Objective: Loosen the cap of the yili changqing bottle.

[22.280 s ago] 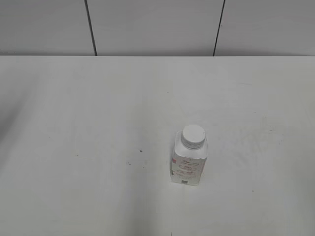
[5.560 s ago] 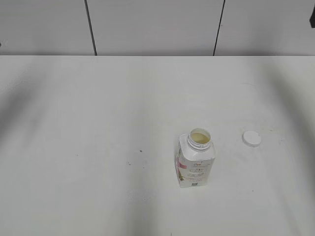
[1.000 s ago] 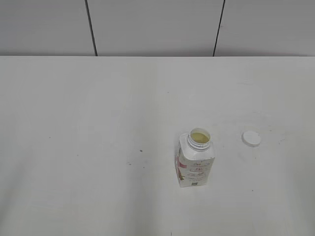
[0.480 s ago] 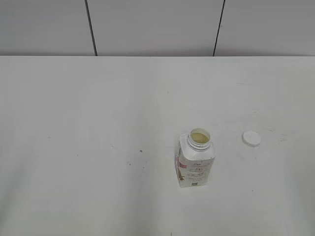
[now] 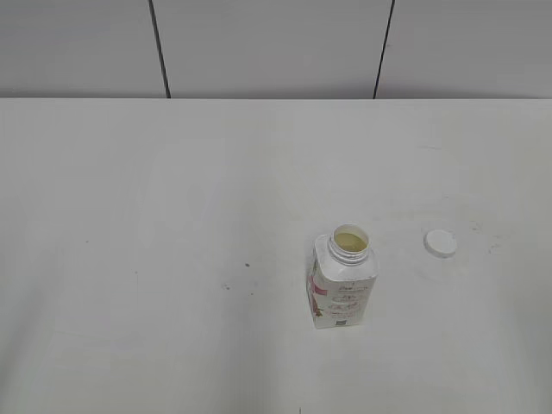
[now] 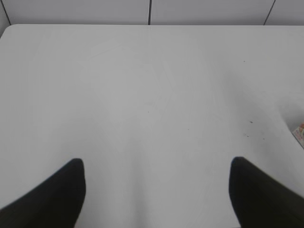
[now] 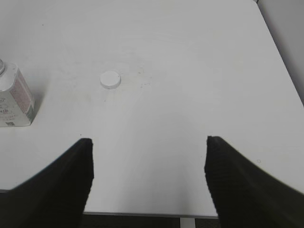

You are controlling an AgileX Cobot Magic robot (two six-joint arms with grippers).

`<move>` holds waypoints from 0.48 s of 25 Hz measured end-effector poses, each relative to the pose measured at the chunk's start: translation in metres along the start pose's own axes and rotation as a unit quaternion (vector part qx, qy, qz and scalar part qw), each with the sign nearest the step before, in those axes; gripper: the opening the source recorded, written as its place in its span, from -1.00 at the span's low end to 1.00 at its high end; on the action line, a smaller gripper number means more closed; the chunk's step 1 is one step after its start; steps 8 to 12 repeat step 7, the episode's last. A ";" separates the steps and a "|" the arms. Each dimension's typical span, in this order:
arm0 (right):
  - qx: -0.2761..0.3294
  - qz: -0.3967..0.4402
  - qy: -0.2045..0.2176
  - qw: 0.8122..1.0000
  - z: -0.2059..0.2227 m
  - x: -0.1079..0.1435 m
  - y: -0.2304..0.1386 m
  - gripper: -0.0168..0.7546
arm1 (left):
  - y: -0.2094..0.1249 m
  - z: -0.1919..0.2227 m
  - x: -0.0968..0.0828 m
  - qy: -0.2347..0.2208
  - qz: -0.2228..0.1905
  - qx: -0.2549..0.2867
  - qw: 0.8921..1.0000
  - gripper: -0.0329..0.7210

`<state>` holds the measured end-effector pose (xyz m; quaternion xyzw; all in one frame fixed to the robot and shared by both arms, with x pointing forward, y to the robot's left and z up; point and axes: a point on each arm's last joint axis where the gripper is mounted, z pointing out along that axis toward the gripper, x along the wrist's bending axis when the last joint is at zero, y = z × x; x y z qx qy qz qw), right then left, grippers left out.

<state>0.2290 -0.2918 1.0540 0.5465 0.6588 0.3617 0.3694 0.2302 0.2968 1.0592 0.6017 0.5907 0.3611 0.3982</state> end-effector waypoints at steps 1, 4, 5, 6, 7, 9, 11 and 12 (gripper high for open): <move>0.000 0.000 0.000 1.000 0.000 0.000 0.000 0.54 | 0.000 0.000 0.000 0.000 0.000 0.000 1.000 0.59; 0.000 0.000 0.000 1.000 0.000 0.000 0.000 0.54 | 0.000 0.000 0.000 -0.001 -0.001 0.000 1.000 0.59; 0.000 0.000 0.000 1.000 0.000 0.000 0.000 0.54 | 0.000 0.000 0.000 -0.001 -0.001 0.000 1.000 0.59; 0.000 0.000 0.000 1.000 0.000 0.000 0.000 0.54 | 0.000 0.000 0.000 -0.002 -0.001 0.000 1.000 0.59; 0.000 0.000 0.000 1.000 0.000 0.000 0.000 0.54 | 0.000 0.000 0.000 -0.002 -0.001 0.000 1.000 0.59; 0.000 0.000 0.000 1.000 0.000 0.000 0.000 0.54 | 0.000 0.000 0.000 -0.002 -0.001 0.000 1.000 0.59; 0.000 0.000 0.000 1.000 0.000 0.000 0.000 0.54 | 0.000 0.000 0.000 -0.002 -0.001 0.000 1.000 0.59; 0.000 0.000 0.000 1.000 0.000 0.000 0.000 0.54 | 0.000 0.000 0.000 -0.002 -0.001 0.000 1.000 0.59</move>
